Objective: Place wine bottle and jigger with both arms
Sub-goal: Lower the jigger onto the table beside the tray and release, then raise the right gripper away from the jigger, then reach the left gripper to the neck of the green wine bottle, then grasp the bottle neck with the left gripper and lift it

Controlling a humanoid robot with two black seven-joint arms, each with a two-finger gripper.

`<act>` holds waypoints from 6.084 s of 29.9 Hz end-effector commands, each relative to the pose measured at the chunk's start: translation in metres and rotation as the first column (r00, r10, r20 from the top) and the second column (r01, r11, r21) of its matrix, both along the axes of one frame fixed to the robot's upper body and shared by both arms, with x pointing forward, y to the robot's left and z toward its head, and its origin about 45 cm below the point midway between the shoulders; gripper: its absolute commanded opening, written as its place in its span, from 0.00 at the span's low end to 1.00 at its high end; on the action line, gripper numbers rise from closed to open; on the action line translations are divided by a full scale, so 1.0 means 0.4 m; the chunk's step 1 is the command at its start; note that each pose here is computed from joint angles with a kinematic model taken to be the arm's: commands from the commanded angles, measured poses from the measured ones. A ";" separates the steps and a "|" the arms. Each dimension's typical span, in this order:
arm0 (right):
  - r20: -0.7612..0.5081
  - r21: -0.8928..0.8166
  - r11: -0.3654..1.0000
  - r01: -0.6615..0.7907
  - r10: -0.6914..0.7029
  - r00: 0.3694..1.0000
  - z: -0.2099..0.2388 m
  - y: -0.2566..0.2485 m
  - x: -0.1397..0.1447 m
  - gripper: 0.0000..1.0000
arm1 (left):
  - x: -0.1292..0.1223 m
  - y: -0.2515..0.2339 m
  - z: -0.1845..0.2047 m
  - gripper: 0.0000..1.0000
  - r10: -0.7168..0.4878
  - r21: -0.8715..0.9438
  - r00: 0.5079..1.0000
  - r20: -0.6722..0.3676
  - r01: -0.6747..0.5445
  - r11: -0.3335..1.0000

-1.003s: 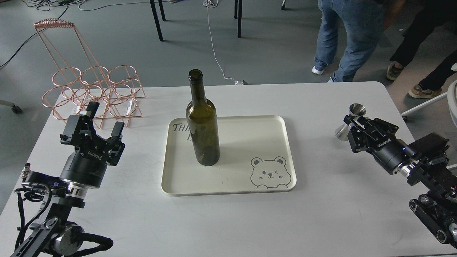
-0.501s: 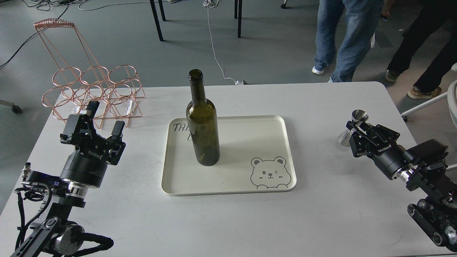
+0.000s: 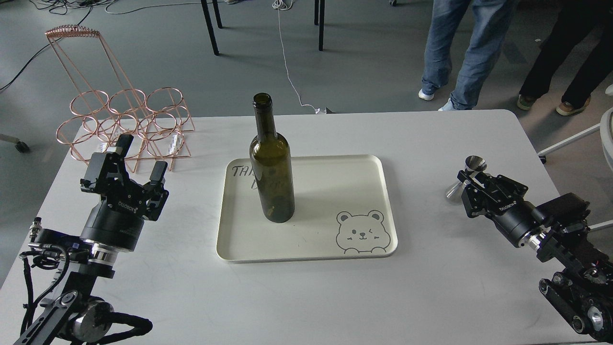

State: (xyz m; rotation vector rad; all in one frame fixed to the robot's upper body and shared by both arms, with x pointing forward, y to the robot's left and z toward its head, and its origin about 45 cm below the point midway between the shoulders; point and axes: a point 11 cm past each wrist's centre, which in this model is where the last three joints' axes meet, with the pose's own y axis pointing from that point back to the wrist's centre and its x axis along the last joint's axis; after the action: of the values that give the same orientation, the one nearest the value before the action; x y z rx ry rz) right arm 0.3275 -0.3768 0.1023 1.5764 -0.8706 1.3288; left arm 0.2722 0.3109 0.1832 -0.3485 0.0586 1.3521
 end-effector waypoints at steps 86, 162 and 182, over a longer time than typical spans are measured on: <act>-0.309 0.927 -0.061 0.370 0.438 0.844 0.230 0.217 0.134 0.99 | -0.033 -0.009 0.134 0.98 -0.448 0.888 0.894 -0.025 0.226 0.400; -0.336 0.919 -0.054 0.391 0.410 0.848 0.201 0.178 0.104 0.99 | 0.227 -0.293 0.250 0.56 -0.711 0.983 0.695 0.101 -0.178 -0.035; -0.348 0.913 -0.058 0.404 0.407 0.844 0.185 0.175 0.090 0.99 | 0.276 -0.278 0.418 0.23 -0.710 0.953 0.671 0.213 -0.304 -0.001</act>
State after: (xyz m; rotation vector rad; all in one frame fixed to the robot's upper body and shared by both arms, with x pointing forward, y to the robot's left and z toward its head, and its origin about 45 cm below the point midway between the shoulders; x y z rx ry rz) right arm 0.3633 -0.3071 0.1760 2.8818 -1.6201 -0.3204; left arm 0.3744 0.1905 0.3220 0.4584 -1.4494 0.4376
